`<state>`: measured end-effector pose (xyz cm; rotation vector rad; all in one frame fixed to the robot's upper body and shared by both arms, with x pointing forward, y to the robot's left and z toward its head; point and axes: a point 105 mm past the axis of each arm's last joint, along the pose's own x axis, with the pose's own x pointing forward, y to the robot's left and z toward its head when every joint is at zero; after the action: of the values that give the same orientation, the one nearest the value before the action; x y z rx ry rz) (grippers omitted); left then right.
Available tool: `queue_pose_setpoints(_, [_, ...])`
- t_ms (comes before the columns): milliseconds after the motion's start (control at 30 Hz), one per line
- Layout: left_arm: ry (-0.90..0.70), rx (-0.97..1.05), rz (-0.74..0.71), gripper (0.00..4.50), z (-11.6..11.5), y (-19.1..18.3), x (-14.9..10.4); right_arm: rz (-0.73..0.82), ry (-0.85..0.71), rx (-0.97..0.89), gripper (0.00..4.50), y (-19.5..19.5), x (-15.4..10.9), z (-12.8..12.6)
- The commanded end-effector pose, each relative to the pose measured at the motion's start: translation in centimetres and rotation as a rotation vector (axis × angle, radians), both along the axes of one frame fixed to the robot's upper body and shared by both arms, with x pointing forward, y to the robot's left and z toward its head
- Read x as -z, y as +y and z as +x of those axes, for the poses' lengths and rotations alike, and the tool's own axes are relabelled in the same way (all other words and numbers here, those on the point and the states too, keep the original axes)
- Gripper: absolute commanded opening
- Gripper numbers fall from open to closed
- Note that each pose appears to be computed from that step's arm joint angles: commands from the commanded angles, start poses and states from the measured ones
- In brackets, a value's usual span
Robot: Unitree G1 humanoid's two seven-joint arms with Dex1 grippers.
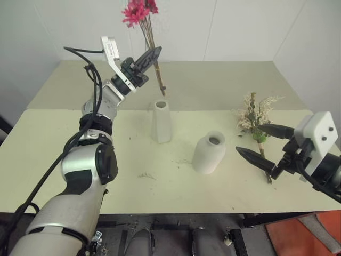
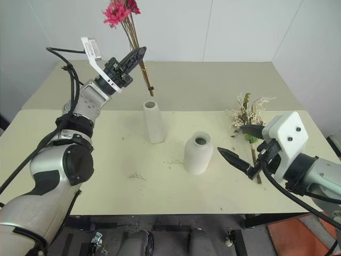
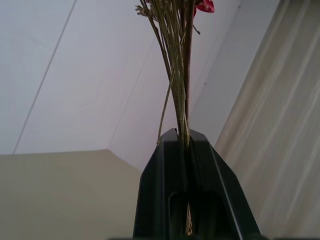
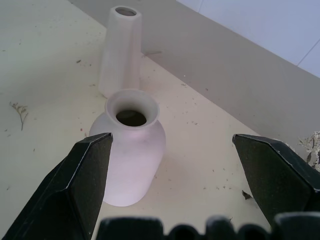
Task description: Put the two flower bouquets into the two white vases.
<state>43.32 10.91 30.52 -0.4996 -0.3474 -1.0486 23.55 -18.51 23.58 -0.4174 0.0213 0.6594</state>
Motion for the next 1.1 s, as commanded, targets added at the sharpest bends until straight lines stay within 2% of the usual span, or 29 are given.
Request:
queue_pose_setpoints(33, [-0.063, 0.022, 0.013, 0.05, -0.7, 0.1, -1.2, -0.007, -0.051, -0.001, 4.5, 0.0, -1.0, -0.3])
queue_pose_setpoints(267, [-0.051, 0.024, 0.064, 0.05, -0.8, 0.4, 0.3, -0.001, -0.046, -0.007, 4.5, 0.0, -1.0, -0.1])
queue_pose_setpoints(533, [-0.085, 0.038, 0.138, 0.05, -1.1, -1.0, 2.0, 0.006, -0.053, -0.018, 4.5, 0.1, -1.3, 0.1])
queue_pose_setpoints(800, [-0.201, 0.074, 0.204, 0.05, -2.3, -1.8, 3.1, 0.0, -0.054, -0.014, 4.5, -0.1, -1.2, 0.0])
queue_pose_setpoints(1033, [-0.217, 0.065, 0.25, 0.05, -2.4, -1.5, 4.1, 0.0, -0.057, -0.017, 4.5, -0.2, -1.3, 0.0])
queue_pose_setpoints(1100, [-0.226, 0.062, 0.269, 0.56, -2.5, -1.5, 4.3, 0.0, -0.058, -0.018, 4.5, -0.2, -1.3, 0.0])
